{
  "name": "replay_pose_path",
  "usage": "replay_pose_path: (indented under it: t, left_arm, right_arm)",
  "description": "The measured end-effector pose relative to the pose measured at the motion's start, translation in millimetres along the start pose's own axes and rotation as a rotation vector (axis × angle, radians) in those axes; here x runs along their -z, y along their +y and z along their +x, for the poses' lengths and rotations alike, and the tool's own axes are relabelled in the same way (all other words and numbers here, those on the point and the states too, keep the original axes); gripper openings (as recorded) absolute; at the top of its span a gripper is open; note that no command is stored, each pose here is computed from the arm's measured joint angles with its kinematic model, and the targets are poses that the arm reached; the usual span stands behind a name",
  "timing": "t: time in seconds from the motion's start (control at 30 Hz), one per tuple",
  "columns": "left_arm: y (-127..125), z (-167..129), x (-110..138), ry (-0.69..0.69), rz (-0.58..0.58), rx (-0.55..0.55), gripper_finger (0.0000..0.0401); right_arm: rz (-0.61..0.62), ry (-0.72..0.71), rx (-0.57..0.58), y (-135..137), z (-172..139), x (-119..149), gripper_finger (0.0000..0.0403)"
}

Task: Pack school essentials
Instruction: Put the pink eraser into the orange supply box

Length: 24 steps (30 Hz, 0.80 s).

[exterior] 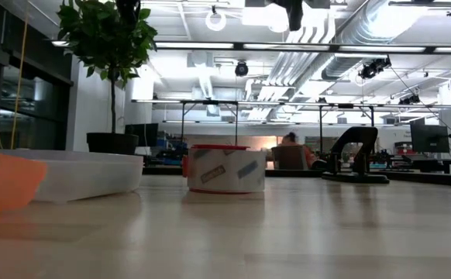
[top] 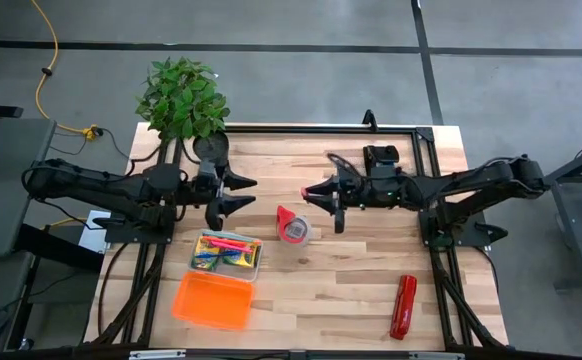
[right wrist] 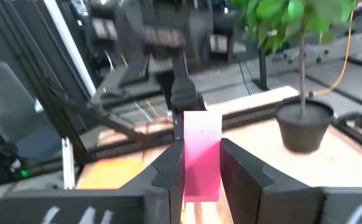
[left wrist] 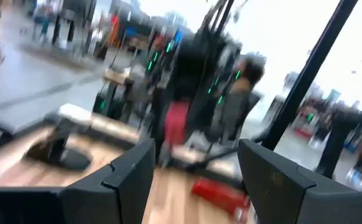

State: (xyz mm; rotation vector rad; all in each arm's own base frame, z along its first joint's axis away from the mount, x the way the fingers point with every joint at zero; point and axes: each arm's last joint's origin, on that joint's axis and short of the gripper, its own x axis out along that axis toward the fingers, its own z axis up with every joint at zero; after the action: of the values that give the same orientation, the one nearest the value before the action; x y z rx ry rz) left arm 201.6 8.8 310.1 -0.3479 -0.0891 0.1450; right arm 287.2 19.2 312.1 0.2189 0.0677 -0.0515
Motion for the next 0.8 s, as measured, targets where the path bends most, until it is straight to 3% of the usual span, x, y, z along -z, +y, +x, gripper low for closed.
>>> replay_pose_path:
  t: [0.2, 0.4, 0.8]
  left_arm:
    - [-4, -2, -14, -0.136, 0.039, 0.036, 0.0220]
    - [-4, -2, -14, -0.144, 0.039, 0.032, 0.0220]
    - [-4, -3, -17, -0.175, -0.003, 0.020, 0.0220]
  right_arm:
    - [0.042, 0.121, -0.001, -4, 30, 36, 0.0083]
    - [0.108, 0.200, -0.053, -5, 70, 76, 0.0083]
    - [0.133, 0.304, -0.259, 11, 166, 112, 0.0083]
